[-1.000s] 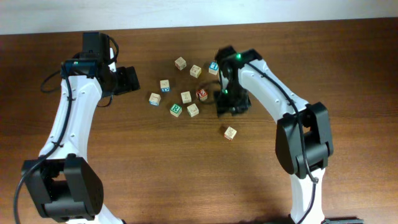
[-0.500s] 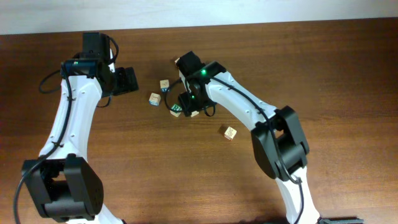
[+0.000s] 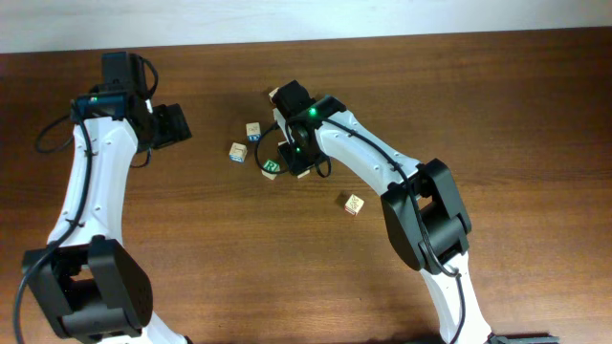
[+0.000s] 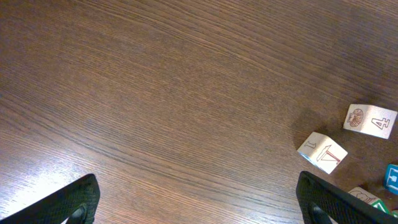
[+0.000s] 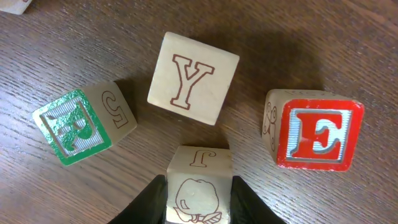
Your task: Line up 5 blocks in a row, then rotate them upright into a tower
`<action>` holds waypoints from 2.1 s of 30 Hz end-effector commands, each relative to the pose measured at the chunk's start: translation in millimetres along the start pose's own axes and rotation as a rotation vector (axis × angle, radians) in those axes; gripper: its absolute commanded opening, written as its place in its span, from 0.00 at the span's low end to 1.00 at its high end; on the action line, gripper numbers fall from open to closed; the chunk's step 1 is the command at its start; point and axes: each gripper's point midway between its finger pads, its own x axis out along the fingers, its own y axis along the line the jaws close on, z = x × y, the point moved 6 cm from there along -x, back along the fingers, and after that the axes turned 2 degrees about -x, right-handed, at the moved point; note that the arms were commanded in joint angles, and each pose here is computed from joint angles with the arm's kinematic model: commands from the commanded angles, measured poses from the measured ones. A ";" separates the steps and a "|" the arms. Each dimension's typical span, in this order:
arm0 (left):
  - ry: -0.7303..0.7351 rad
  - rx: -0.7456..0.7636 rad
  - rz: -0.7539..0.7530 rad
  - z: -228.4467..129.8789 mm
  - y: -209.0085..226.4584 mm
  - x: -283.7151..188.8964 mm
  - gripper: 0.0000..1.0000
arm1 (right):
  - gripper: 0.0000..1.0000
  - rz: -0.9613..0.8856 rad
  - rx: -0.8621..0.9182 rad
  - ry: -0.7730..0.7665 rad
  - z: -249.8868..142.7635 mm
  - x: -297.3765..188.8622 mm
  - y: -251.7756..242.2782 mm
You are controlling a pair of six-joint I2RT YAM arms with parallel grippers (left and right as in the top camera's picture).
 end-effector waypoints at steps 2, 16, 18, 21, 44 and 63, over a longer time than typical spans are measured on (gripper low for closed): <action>-0.008 -0.016 0.011 3.3 -0.4 0.1 0.99 | 0.31 -0.010 0.015 0.028 -5.2 0.0 4.6; -0.008 -0.015 0.011 3.2 -0.7 0.1 0.99 | 0.34 0.029 0.338 0.338 -59.6 -10.8 13.6; -0.008 -0.015 0.011 3.2 -0.7 0.1 0.99 | 0.37 0.021 0.342 0.371 -65.4 -12.8 13.5; -0.008 -0.014 0.011 3.2 -0.7 0.1 0.99 | 0.36 0.003 0.363 0.407 -72.0 -15.2 12.6; -0.008 -0.015 0.011 3.2 -0.7 0.1 0.99 | 0.55 0.101 0.485 -0.097 37.5 -51.0 31.0; -0.008 -0.015 0.011 3.2 -0.7 0.1 0.99 | 0.62 -0.134 0.650 -0.133 28.0 16.3 49.5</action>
